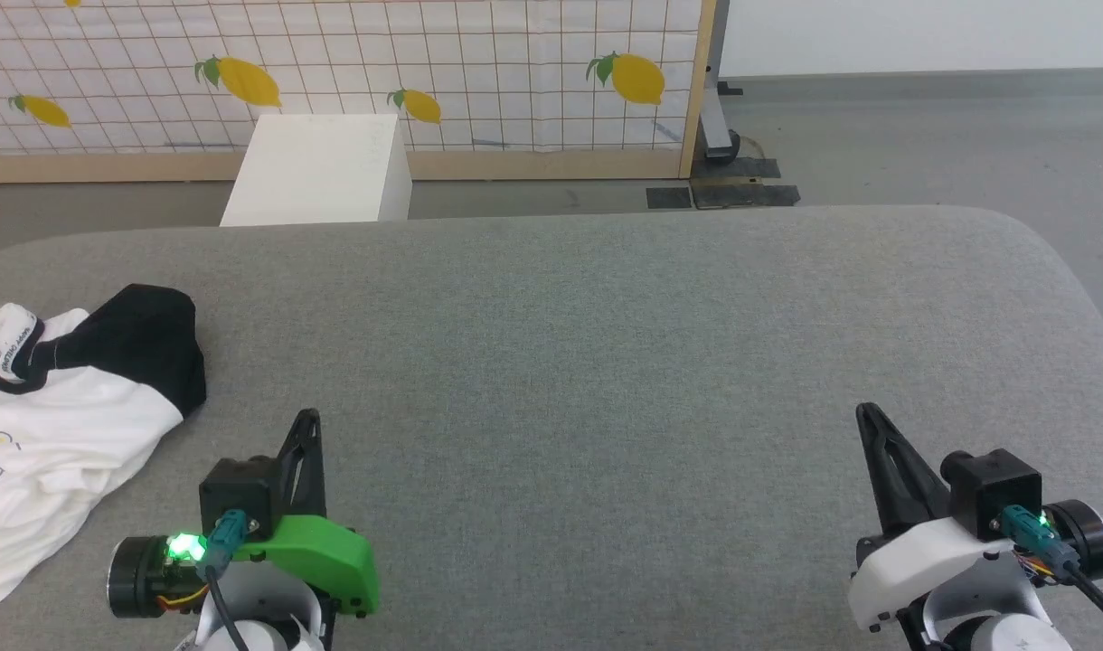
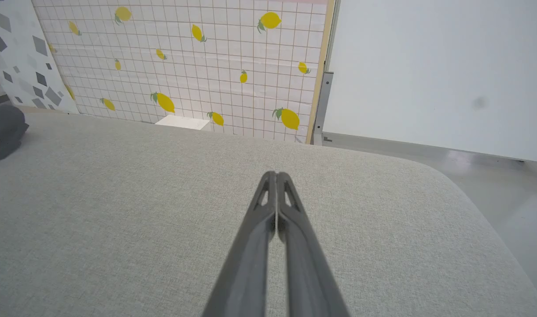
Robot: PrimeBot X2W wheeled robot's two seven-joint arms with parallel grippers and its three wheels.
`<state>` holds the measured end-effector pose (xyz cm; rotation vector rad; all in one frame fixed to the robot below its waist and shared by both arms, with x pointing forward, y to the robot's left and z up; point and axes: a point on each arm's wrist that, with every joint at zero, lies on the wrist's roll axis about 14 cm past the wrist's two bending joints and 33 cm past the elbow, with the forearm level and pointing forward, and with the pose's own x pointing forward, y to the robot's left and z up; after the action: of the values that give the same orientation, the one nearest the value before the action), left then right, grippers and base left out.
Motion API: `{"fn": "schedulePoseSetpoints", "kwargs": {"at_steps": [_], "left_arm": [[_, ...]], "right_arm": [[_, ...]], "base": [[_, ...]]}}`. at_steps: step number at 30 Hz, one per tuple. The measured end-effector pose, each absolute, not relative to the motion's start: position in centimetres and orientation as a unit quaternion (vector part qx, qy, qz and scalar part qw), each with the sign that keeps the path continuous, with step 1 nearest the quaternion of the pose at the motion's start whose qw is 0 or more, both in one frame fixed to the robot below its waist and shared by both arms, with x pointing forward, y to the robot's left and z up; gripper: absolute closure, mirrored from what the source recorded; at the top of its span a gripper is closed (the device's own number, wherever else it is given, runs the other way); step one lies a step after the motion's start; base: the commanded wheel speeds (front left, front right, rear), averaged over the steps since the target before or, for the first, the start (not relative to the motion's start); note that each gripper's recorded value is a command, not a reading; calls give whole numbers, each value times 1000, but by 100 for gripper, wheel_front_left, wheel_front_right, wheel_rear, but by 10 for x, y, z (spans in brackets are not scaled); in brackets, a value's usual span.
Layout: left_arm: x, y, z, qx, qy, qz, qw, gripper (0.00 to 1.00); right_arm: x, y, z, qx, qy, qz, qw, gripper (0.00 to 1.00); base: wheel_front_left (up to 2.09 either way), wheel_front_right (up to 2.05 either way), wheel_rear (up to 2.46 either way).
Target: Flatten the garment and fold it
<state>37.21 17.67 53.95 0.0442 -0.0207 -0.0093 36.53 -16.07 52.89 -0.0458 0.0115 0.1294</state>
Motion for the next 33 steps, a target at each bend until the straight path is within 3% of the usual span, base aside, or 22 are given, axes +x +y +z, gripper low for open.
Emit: {"fn": "schedulePoseSetpoints", "kwargs": {"at_steps": [15, 16, 33], "left_arm": [[372, 177, 539, 22, -10, -5, 1000, 100], [372, 177, 540, 22, -10, -5, 1000, 0], [368, 178, 537, 17, -13, 2, 1000, 0]], "right_arm": [[365, -161, 529, -23, 6, 65, 998, 100], [365, -161, 529, -23, 6, 65, 998, 0], [368, -157, 530, -20, 1, 71, 997, 0]], "base": [[0, 0, 0], [0, 0, 0], [0, 0, 0]]}}
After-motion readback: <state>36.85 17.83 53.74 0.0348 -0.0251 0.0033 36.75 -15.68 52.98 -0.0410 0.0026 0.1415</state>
